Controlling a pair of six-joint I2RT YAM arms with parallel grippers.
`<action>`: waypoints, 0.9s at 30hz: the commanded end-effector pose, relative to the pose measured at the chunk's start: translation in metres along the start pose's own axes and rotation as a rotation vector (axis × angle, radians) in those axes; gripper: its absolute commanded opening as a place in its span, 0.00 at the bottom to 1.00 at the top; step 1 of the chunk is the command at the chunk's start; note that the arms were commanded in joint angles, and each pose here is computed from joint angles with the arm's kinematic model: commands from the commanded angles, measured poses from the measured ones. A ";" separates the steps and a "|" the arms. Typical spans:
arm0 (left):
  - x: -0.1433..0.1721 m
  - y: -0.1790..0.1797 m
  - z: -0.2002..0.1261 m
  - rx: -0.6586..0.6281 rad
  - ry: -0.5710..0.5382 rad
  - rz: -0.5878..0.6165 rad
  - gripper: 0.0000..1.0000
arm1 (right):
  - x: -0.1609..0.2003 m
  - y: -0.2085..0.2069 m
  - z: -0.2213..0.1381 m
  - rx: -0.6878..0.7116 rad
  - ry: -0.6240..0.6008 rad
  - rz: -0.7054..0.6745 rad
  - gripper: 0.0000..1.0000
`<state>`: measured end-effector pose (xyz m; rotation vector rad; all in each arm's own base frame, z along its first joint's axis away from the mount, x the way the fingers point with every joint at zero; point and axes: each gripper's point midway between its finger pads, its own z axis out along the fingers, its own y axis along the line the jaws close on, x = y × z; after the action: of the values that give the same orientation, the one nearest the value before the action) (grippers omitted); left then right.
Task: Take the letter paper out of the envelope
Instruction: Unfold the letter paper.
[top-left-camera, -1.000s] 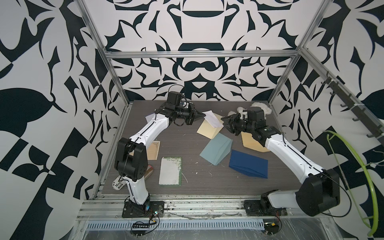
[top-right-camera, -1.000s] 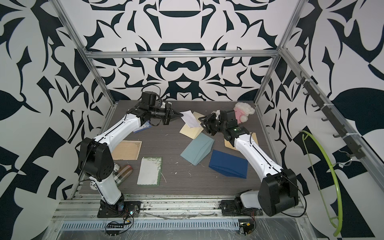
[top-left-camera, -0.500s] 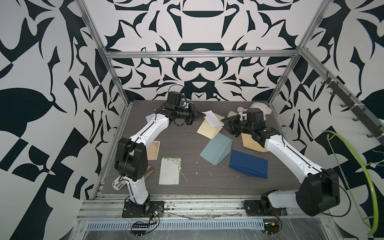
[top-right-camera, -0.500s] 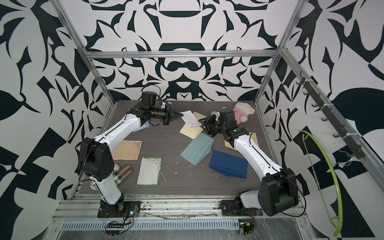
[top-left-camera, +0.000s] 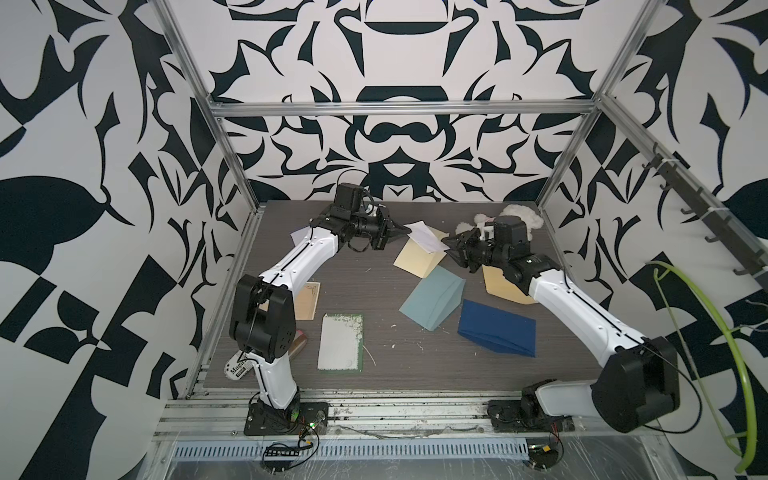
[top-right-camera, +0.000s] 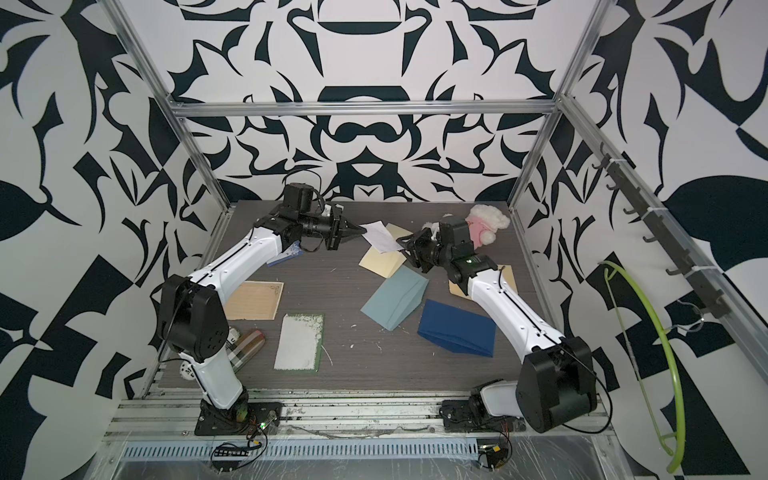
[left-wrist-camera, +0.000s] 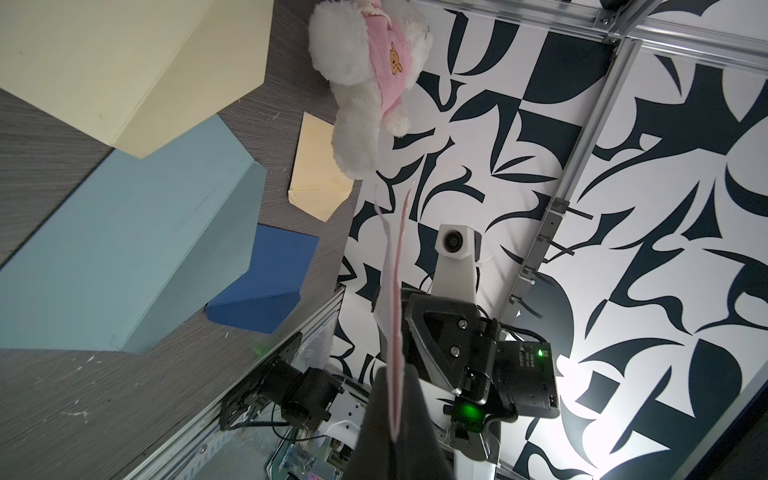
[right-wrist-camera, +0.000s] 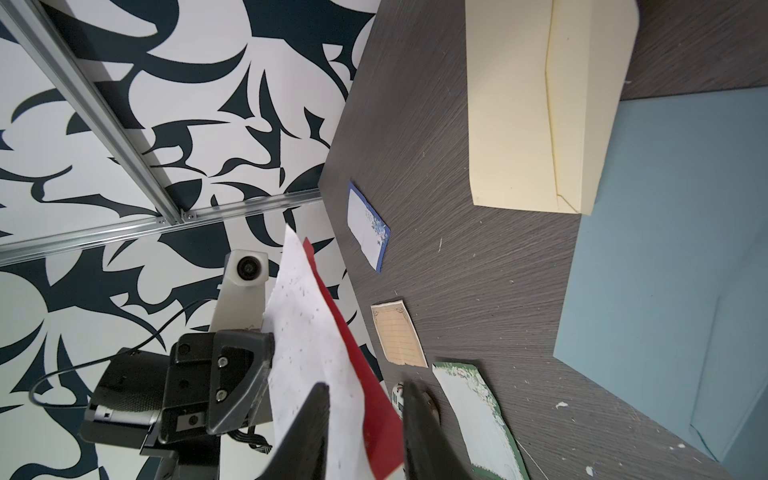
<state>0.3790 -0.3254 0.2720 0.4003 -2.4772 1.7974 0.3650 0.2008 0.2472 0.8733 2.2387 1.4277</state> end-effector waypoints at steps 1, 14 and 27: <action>-0.002 0.000 0.004 -0.003 0.006 0.012 0.00 | 0.005 0.035 -0.015 -0.086 -0.006 -0.066 0.32; 0.001 0.005 0.007 -0.046 0.008 0.029 0.00 | 0.008 0.032 -0.018 -0.036 0.000 -0.109 0.17; 0.002 0.006 0.008 -0.062 0.011 0.041 0.00 | 0.011 0.026 -0.018 -0.011 -0.002 -0.114 0.06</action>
<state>0.3756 -0.3287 0.2658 0.3540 -2.5298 1.7437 0.3546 0.2013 0.2450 0.8115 2.3235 1.3503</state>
